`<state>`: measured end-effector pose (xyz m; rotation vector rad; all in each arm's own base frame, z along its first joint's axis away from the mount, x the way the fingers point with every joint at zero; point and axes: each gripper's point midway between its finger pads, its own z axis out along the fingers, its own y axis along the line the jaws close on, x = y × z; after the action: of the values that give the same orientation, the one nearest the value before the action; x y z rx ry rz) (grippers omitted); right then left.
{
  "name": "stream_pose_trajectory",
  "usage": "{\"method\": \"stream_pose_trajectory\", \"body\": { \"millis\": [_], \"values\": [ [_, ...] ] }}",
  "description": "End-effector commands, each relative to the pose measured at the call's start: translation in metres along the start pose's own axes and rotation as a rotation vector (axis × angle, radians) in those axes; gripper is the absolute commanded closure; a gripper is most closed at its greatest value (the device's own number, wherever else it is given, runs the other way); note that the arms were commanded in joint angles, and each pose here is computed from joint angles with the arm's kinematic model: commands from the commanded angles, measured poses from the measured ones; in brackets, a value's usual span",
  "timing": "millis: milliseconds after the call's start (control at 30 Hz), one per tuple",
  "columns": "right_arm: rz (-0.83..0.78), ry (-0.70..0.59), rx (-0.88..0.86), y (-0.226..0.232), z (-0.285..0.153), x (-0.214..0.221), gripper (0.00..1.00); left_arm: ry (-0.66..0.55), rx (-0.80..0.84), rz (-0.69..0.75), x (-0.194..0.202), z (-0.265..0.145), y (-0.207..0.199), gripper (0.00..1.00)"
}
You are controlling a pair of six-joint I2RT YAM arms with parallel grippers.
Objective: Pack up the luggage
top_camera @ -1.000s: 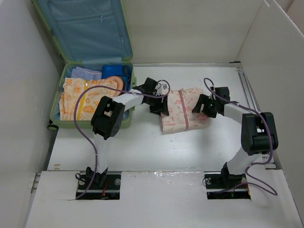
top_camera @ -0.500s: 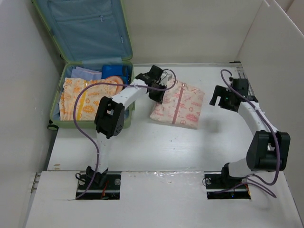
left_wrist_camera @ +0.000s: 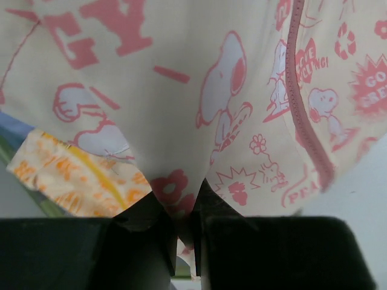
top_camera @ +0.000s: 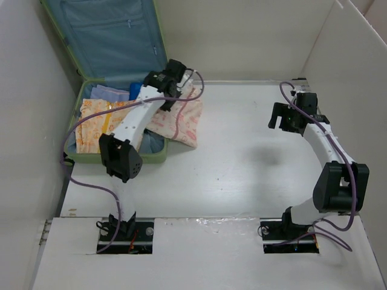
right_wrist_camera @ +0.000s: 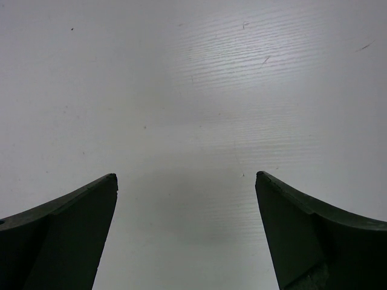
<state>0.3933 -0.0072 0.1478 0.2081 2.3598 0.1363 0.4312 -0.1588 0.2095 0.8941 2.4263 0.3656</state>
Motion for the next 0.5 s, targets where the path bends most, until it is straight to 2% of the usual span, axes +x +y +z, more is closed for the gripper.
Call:
{"method": "stream_pose_trajectory", "body": {
  "millis": [0,100,133,233,267,400,467],
  "values": [
    [-0.012,-0.061,-0.031,0.005,-0.002,-0.021,0.0,0.01,-0.182,-0.067,0.046,-0.072,0.087,1.0],
    [-0.012,-0.061,-0.031,0.005,0.001,-0.022,0.0,0.08,-0.208,-0.132,0.087,-0.074,0.111,1.0],
    [-0.012,-0.061,-0.031,0.005,0.001,-0.022,0.0,0.094,-0.171,-0.141,0.097,-0.068,0.11,1.0],
    [-0.012,-0.059,-0.031,0.005,0.007,-0.023,0.0,0.17,-0.137,-0.177,0.139,-0.033,0.115,1.0],
    [-0.012,-0.058,-0.04,0.006,0.007,-0.023,0.0,0.191,-0.135,-0.157,0.155,-0.008,0.11,1.0],
    [-0.031,-0.06,-0.04,0.007,0.006,-0.032,0.0,0.193,-0.109,-0.167,0.187,0.039,0.1,1.0],
    [-0.041,-0.062,-0.027,0.005,0.002,-0.036,0.0,0.232,-0.131,-0.186,0.207,0.061,0.106,1.0]
  ]
}}
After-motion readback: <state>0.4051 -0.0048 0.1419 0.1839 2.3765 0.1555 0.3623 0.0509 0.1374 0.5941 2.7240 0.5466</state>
